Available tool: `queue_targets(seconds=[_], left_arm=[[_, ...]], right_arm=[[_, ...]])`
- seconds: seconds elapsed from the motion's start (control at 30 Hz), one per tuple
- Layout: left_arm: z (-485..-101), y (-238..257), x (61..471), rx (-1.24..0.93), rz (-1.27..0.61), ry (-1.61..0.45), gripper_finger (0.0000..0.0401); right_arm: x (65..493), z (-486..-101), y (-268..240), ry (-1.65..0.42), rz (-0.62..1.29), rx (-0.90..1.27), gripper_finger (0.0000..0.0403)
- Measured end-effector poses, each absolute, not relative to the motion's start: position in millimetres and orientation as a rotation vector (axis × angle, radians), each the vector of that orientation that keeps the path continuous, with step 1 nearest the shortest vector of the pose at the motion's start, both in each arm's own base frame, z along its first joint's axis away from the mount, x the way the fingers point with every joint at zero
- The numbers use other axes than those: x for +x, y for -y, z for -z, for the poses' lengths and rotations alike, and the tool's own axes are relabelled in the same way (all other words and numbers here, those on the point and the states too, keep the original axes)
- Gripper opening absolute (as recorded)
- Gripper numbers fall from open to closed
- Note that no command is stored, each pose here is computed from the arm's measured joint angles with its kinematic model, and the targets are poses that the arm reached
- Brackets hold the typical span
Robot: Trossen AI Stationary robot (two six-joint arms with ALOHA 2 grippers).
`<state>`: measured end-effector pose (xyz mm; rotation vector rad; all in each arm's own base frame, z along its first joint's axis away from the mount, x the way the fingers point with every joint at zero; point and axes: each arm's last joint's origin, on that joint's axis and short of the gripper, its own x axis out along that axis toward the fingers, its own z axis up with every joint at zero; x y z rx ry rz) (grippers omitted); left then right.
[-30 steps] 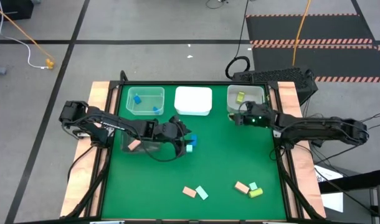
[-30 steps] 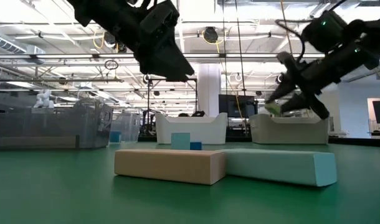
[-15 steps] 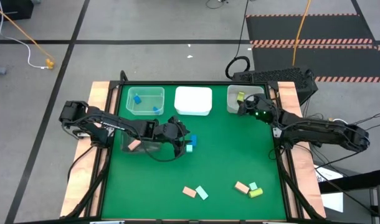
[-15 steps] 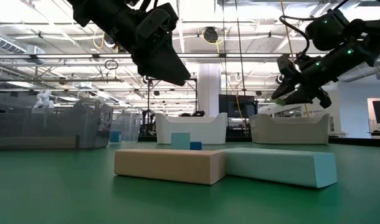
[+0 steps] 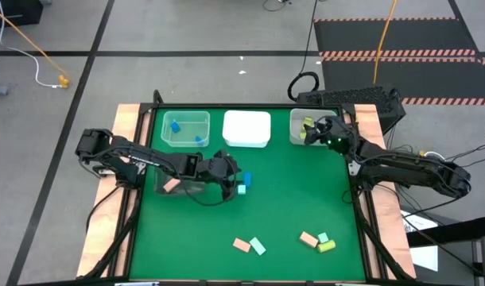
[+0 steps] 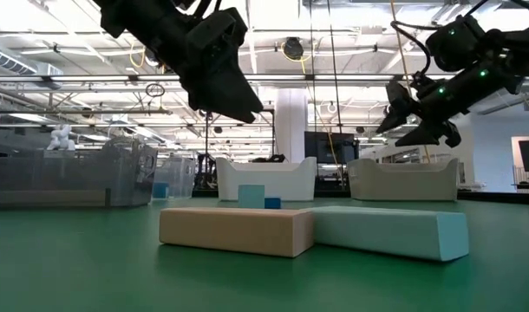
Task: Sort & place blocks by color
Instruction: Put the light blue block into the white bin
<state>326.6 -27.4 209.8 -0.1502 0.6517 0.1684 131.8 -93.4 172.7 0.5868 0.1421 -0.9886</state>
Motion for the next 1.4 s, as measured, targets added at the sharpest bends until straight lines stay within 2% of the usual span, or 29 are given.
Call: queue_targets(seconds=[0.17,0.33,0.9,1.4], left_arm=[[-201.2,39.7,326.6,-0.112,-0.118,-0.697,0.0214],[-176.9,49.0,332.7,-0.063,-0.094,-0.768,0.0214],[-125.6,51.5,347.8,0.021,-0.085,-0.845,0.0214],[-130.1,51.2,353.7,0.021,-0.13,-0.764,0.0214]], right_arm=[[136.3,-181.9,93.9,-0.056,0.896,0.593,0.0286],[138.3,-189.1,94.4,0.016,0.852,0.588,0.029],[139.0,-188.9,93.7,0.004,0.821,0.592,0.029],[138.8,-188.9,93.8,0.002,0.827,0.583,0.029]])
